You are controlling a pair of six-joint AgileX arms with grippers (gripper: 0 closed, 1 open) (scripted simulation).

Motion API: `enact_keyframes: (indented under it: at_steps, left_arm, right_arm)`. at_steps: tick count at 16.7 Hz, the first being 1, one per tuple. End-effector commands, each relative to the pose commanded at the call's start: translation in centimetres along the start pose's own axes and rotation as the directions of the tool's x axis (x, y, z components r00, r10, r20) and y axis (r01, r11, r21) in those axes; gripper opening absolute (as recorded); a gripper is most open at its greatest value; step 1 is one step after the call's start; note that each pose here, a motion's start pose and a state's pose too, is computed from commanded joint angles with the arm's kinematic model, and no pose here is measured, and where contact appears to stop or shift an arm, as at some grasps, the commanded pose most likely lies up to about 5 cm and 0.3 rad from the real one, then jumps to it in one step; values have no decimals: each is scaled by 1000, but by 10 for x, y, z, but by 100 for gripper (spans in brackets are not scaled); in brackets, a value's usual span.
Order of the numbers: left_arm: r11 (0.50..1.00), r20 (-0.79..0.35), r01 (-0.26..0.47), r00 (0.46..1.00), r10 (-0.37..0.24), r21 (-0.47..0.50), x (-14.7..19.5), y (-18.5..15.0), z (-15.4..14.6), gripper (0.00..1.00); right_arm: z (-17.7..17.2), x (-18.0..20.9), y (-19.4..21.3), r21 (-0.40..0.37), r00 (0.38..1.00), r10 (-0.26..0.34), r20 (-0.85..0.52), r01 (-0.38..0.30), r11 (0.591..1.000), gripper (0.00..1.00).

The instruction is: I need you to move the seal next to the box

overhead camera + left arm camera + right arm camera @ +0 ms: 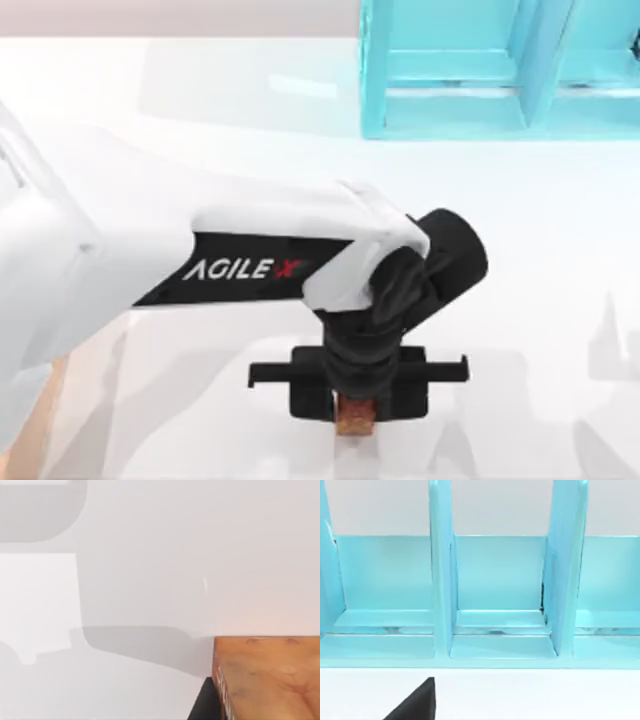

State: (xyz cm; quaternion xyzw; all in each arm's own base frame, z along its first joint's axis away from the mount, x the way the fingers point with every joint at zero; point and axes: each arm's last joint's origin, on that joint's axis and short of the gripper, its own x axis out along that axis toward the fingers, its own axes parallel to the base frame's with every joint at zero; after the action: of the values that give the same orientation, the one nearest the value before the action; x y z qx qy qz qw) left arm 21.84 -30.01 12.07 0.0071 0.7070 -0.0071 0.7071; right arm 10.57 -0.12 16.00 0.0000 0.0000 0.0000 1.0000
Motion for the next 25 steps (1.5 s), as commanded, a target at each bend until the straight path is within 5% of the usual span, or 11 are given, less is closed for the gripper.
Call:
enact_keyframes:
  at_steps: [10,17,22,25]
  left_arm:
    - [1000,2,3,1000,-3,1,-2,-1,0,0]
    - [1000,-1,0,1000,0,1,-49,0,0,0]
    - [1000,-1,-1,1000,1,1,-49,0,1,0]
    - [1000,12,14,1000,-14,1,-63,13,24,0]
  right_arm:
    - [0,0,0,0,1000,0,0,0,1000,100]
    - [0,0,0,0,1000,0,0,0,1000,100]
    - [0,0,0,0,1000,0,0,0,1000,100]
    - [0,0,0,0,1000,0,0,0,1000,100]
